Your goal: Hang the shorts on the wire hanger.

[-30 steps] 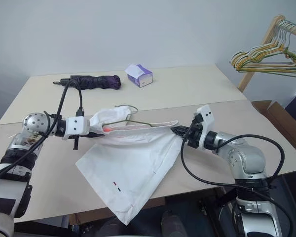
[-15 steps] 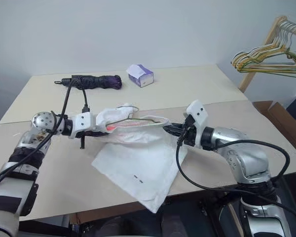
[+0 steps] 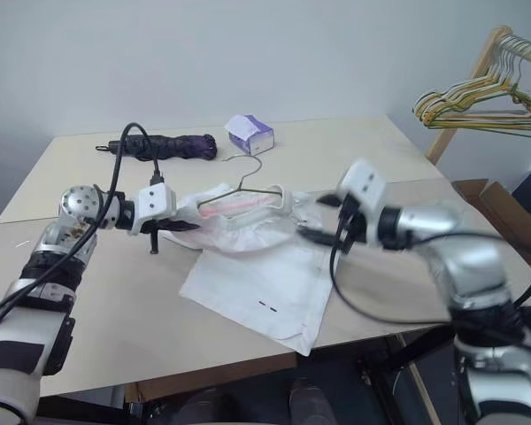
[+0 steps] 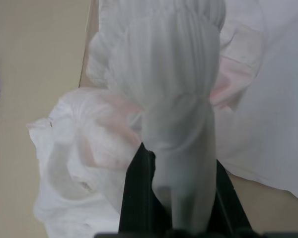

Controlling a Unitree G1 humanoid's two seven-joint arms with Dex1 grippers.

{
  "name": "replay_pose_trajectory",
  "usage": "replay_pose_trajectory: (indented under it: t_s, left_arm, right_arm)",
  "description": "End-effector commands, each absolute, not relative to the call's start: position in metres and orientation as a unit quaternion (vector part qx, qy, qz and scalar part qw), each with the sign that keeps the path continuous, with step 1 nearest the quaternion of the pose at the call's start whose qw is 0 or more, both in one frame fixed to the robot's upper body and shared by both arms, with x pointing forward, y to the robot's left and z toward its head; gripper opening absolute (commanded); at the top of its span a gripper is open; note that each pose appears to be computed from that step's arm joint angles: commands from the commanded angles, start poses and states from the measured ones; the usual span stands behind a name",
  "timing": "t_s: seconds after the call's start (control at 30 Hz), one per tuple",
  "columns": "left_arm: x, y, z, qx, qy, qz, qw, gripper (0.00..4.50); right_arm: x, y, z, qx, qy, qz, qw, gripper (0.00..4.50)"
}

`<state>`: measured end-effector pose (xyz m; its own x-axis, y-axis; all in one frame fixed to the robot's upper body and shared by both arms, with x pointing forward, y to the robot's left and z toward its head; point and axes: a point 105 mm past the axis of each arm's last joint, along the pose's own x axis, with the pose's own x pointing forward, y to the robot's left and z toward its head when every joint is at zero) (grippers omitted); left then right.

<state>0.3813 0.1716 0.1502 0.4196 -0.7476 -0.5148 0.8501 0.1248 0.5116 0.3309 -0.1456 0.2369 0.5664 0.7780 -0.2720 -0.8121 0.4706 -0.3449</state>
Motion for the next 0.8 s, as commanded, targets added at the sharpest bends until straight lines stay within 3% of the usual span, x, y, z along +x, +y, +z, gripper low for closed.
replay_pose_trajectory:
  t_s: [0.03,0.27,0.4,0.5,0.8]
  left_arm:
    - [0.384,0.162,0.178,0.399,0.014,-0.539,0.741,0.00]
    - [0.383,0.149,0.185,0.402,-0.010,-0.555,0.729,0.00]
    - [0.382,0.146,0.186,0.402,-0.016,-0.560,0.724,0.00]
    - [0.381,0.146,0.186,0.402,-0.019,-0.561,0.723,0.00]
    - [0.377,0.145,0.184,0.404,-0.024,-0.566,0.718,0.00]
  right_arm:
    - [0.337,-0.148,0.253,-0.286,0.048,0.479,0.829,4.45]
    - [0.359,-0.139,0.231,-0.360,0.145,0.513,0.766,4.45]
    - [0.375,-0.128,0.213,-0.380,0.178,0.503,0.755,4.29]
    - [0.381,-0.124,0.208,-0.377,0.188,0.502,0.755,3.63]
    - [0.386,-0.126,0.195,-0.375,0.208,0.505,0.749,0.35]
